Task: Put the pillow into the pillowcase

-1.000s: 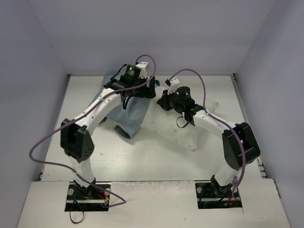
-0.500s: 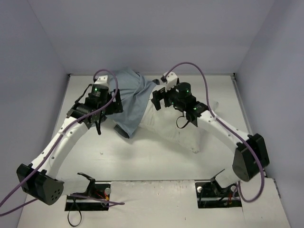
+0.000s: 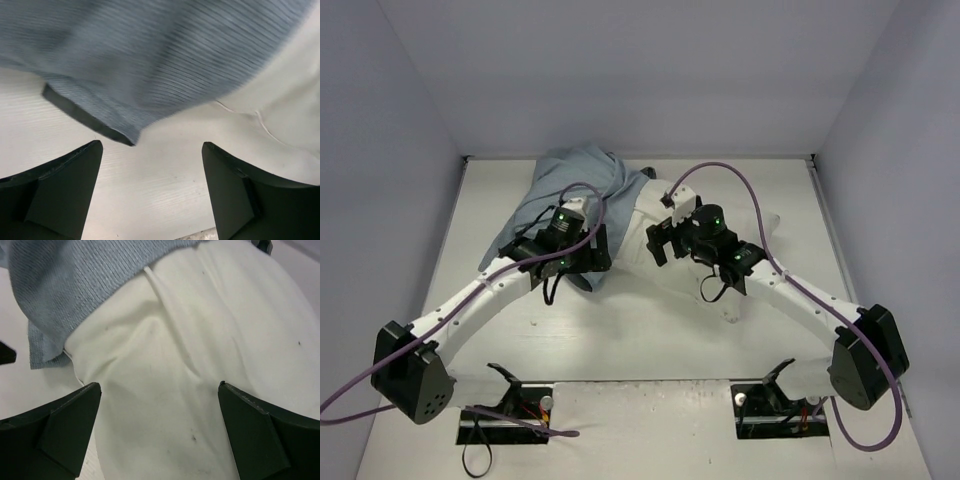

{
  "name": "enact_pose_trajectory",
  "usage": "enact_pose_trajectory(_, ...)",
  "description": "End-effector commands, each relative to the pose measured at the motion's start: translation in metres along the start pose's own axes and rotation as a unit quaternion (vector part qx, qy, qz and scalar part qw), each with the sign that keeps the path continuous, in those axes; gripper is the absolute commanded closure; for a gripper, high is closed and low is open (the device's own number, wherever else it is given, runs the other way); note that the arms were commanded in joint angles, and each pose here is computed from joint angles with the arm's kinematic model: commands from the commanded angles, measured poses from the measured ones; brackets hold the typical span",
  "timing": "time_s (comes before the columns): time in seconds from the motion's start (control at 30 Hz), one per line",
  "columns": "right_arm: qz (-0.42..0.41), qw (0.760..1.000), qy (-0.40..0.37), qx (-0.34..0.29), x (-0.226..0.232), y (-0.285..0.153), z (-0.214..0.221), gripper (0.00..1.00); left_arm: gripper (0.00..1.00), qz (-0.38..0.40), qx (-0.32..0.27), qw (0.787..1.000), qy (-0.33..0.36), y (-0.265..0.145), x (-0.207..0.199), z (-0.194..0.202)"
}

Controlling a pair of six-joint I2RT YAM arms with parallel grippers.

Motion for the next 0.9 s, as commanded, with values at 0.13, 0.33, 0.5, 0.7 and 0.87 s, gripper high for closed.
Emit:
enact_pose_trajectory(0.13, 0.036, 0.997, 0.036, -0.05, -0.002, -0.01, -0.018, 0.0, 0.23, -0.013, -0.008, 1.0, -0.002, 0.017, -0.012, 0.019)
enact_pose_trajectory(0.33, 0.037, 0.998, 0.044, -0.041, -0.001, -0.008, -0.011, 0.0, 0.23, -0.044, -0.035, 0.996, -0.075, 0.03, 0.0, 0.046)
enact_pose_trajectory(0.5, 0.029, 0.998, 0.043, -0.035, 0.0, -0.003, -0.01, 0.0, 0.23, -0.046, -0.052, 0.996, -0.06, 0.058, -0.002, 0.048)
enact_pose_trajectory(0.7, 0.014, 0.999, 0.028, -0.021, 0.002, 0.005, -0.005, 0.0, 0.23, -0.071, -0.081, 0.993, -0.039, 0.085, -0.002, 0.039)
enact_pose_trajectory(0.87, 0.002, 1.0, 0.027, -0.008, 0.003, 0.011, 0.003, 0.0, 0.23, -0.105, -0.1, 0.989, -0.041, 0.099, 0.002, 0.035)
Point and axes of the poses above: each gripper's point midway between its finger pads, its own y axis out along the fingers, its own x axis along the line the jaws close on, z = x × y, the point moved 8 cm from there along -y, back along the fingers, and after that the axes turned 3 degrees about y, right-handed, at the moved point
